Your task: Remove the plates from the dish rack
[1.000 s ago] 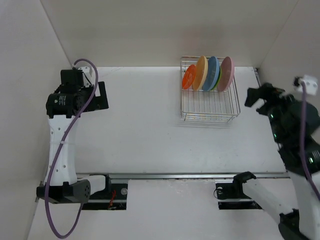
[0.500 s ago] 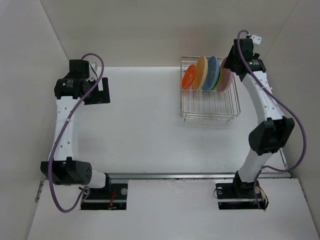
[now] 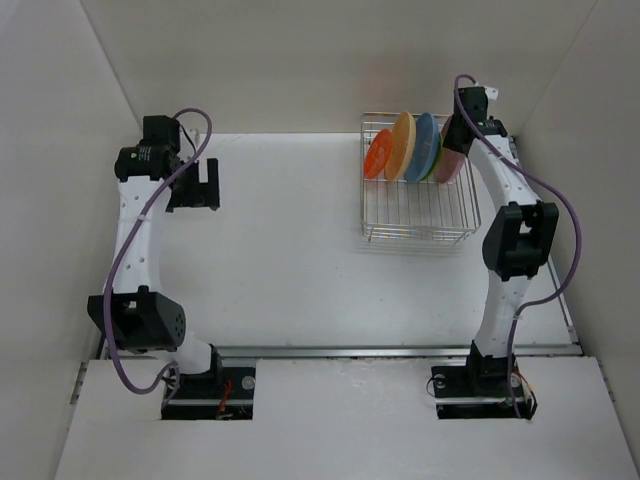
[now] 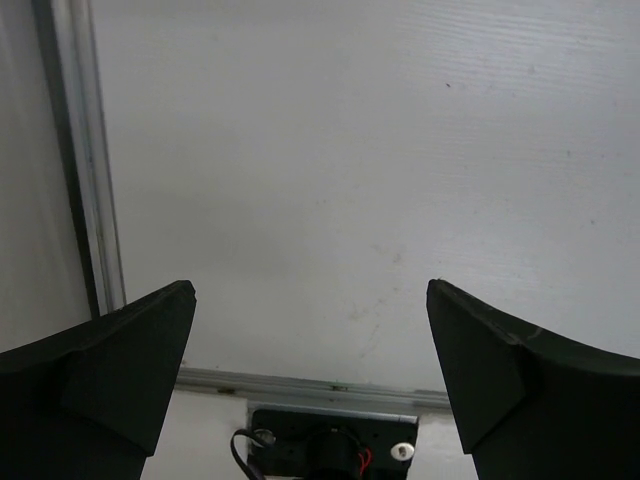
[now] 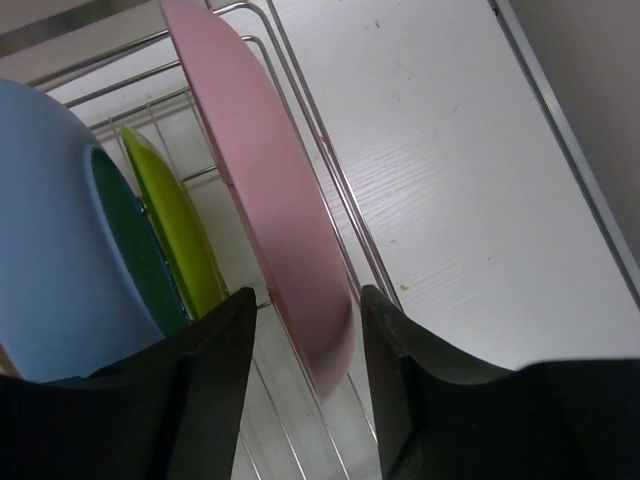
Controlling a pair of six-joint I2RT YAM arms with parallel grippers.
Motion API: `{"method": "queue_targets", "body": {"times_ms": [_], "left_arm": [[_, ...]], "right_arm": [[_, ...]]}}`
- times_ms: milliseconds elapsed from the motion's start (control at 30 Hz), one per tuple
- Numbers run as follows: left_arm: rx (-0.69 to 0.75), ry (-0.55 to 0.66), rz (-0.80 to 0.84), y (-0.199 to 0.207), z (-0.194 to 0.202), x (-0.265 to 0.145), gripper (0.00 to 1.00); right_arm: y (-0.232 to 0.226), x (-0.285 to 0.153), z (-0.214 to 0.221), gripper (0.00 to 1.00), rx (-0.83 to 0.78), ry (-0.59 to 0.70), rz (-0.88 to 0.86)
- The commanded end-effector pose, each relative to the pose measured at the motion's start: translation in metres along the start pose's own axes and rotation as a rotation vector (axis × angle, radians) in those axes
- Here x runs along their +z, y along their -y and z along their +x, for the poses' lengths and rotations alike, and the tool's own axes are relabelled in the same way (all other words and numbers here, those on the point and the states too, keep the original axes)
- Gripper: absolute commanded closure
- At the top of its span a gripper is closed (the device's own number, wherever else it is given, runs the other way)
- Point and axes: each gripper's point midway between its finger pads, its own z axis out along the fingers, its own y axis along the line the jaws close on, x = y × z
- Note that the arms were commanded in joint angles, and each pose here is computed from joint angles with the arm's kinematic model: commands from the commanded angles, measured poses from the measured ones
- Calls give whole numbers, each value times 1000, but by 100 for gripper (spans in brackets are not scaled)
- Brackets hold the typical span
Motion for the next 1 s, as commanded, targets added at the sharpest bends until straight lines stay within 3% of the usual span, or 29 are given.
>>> {"method": "queue_targets", "body": {"times_ms": [0,167,267,300,433,700,967], "left_arm": [[138,-69,198,35,17,-4,0],[335,-202,269,72,58,10,0],[387,-203,240,78,65,15,0],[388,-206,229,77,66,18,0],[409,-193,220,78,68,14,0],[434,-160,225,85,66,7,0],[437,-111,235,91,59,0,0]], "right_arm": [[8,-7,-41,49,52,120,31],[2,7,-35,61,3,114,18],[2,11,-31,70,-1,106,20],[1,13,-32,81,-9,107,20],[5,1,-41,100,-1,125,25],[39,-65,-93,100,-16,269,160],[94,-161,-140,100,31,428,342]]}}
